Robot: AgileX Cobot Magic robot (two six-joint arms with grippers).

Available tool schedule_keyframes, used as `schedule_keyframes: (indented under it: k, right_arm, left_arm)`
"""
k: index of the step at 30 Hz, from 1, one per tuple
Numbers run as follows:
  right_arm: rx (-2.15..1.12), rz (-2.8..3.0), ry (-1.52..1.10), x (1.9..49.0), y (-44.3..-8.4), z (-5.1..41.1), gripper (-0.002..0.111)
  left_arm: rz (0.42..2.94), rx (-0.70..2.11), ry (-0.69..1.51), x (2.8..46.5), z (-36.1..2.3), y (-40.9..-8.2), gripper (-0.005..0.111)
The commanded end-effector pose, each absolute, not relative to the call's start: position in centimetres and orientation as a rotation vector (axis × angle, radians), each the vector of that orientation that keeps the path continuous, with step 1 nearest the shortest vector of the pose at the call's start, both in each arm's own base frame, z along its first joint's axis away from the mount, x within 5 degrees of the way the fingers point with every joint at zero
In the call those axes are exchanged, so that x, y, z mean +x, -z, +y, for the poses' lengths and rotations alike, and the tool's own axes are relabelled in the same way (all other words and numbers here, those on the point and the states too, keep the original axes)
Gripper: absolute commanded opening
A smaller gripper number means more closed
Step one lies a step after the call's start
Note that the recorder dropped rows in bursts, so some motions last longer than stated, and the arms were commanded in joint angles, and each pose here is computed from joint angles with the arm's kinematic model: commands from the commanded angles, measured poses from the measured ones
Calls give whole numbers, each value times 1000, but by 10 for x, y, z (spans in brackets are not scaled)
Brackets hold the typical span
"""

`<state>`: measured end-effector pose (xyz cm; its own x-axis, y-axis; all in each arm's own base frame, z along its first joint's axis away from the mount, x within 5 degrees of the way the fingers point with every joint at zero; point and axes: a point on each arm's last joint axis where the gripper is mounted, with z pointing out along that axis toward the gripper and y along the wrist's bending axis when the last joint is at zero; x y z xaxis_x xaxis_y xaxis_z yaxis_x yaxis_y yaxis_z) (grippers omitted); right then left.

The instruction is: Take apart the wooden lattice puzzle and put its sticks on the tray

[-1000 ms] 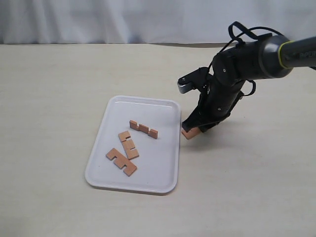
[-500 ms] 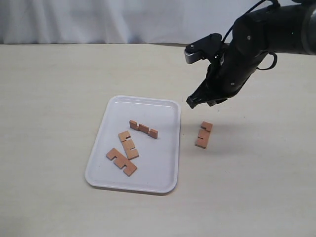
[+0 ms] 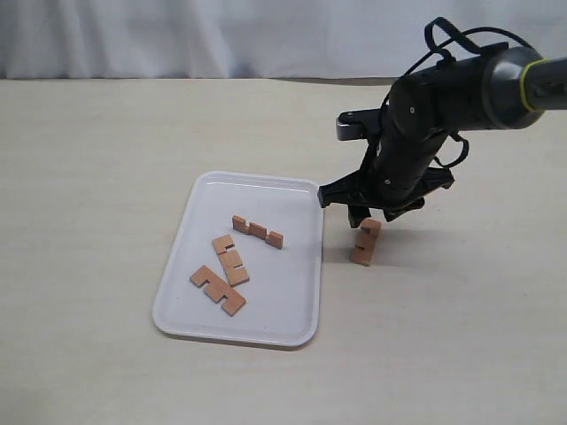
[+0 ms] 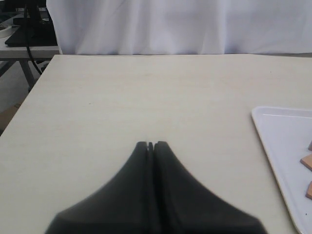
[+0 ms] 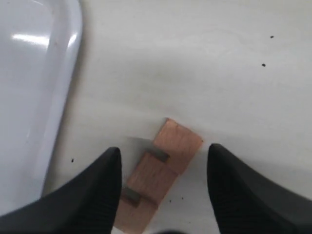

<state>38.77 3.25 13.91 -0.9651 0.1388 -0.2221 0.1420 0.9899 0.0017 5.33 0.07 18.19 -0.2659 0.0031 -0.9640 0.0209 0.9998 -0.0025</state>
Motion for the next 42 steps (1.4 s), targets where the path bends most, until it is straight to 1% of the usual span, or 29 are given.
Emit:
schedule_keyframes:
  k: [1,12,14,18,23,27,36,39,42]
  right_arm:
    - [215,2897,54,389,-134,31,51]
    - [219,2935,64,390,-118,31,51]
    - [220,2937,65,390,-118,31,45]
    - [218,2947,68,389,-116,31,24]
    - [147,2967,79,389,-111,31,5]
    - [94,2942,85,389,-122,30,4]
    - [-15,2786,69,387,-179,30,4]
    - [-19,2802,76,384,-182,30,4]
    - [19,2818,69,385,-175,30,5]
  left_arm:
    - [1834,27,21,53,0,-182,0]
    - [1834,27,21,53,0,-182,0]
    - [1834,27,21,53,0,-182,0]
    - [1834,27,21,53,0,-182,0]
    - [1834,27,21,53,0,-182,0]
    - [1834,27,21,53,0,-182,0]
    - [1834,27,21,53,0,-182,0]
    - [1834,27,21,53,0,-182,0]
    - [1834,27,21,53,0,-182,0]
